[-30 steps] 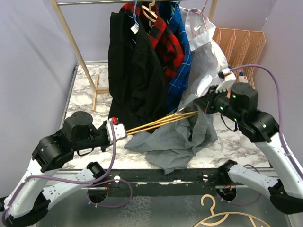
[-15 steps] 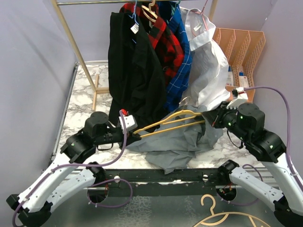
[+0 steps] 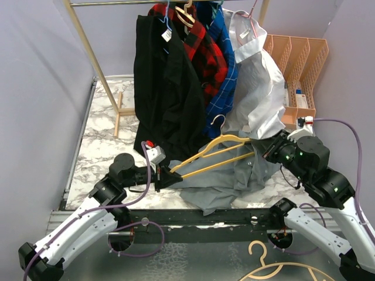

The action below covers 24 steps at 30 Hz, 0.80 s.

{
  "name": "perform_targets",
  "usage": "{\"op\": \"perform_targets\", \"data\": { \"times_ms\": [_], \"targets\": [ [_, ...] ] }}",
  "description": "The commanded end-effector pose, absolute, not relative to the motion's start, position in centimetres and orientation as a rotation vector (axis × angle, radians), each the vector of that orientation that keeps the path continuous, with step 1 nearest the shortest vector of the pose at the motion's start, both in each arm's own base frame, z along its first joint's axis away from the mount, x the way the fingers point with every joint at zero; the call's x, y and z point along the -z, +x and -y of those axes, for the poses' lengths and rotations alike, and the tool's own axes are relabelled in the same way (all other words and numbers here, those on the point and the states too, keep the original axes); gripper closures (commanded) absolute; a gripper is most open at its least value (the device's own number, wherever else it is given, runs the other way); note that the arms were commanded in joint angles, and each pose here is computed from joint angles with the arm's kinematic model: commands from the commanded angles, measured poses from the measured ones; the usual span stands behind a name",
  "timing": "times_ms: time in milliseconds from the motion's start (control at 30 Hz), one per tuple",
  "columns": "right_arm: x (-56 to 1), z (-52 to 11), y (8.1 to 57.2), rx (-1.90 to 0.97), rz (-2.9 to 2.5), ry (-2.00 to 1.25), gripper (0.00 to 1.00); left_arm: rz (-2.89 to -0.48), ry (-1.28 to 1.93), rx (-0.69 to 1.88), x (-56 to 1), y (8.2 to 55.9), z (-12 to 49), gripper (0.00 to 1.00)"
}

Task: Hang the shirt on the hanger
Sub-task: Hang the shirt on the hanger.

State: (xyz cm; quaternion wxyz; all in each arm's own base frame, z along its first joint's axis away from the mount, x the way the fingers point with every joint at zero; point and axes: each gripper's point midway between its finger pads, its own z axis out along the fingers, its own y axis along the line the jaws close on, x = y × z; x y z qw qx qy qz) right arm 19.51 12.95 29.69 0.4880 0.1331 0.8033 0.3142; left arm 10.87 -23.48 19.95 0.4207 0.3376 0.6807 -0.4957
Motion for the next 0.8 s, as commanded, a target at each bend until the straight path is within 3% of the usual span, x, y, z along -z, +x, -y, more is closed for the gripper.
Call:
{"op": "perform_targets", "data": {
  "times_ms": [0, 67, 100, 267, 433, 567, 767],
  "targets": [
    [-31.4, -12.2, 19.1, -0.759, -1.930, 0.358, 0.62, -1.517, 0.838, 1.243, -25.1, 11.5, 23.9, 1.00],
    [-31.5, -12.5, 19.0, -0.735, -1.964, 0.291, 0.23, -1.515, 0.836, 1.236, -25.2, 11.3, 23.6, 1.00],
    [-31.9, -12.6, 19.0, -0.726, -1.966, 0.255, 0.14, -1.513, 0.837, 1.237, -25.2, 11.3, 23.6, 1.00],
    [-38.2, -12.1, 18.5, -0.675, -1.857, 0.049, 0.11, -1.529, 0.829, 1.223, -25.3, 11.7, 23.6, 1.00],
    [-42.6, -8.9, 18.3, -0.440, -1.823, -0.074, 0.09, -1.536, 0.860, 1.200, -26.5, 11.2, 23.2, 1.00],
    [-41.9, -7.7, 19.3, -0.241, -1.812, -0.237, 0.08, -1.504, 0.934, 1.171, -27.8, 9.9, 22.4, 1.00],
    [-38.3, -10.0, 20.5, -0.075, -1.697, -0.784, 0.06, -1.458, 0.962, 1.105, -29.4, 9.8, 21.6, 1.00]
  ]
}}
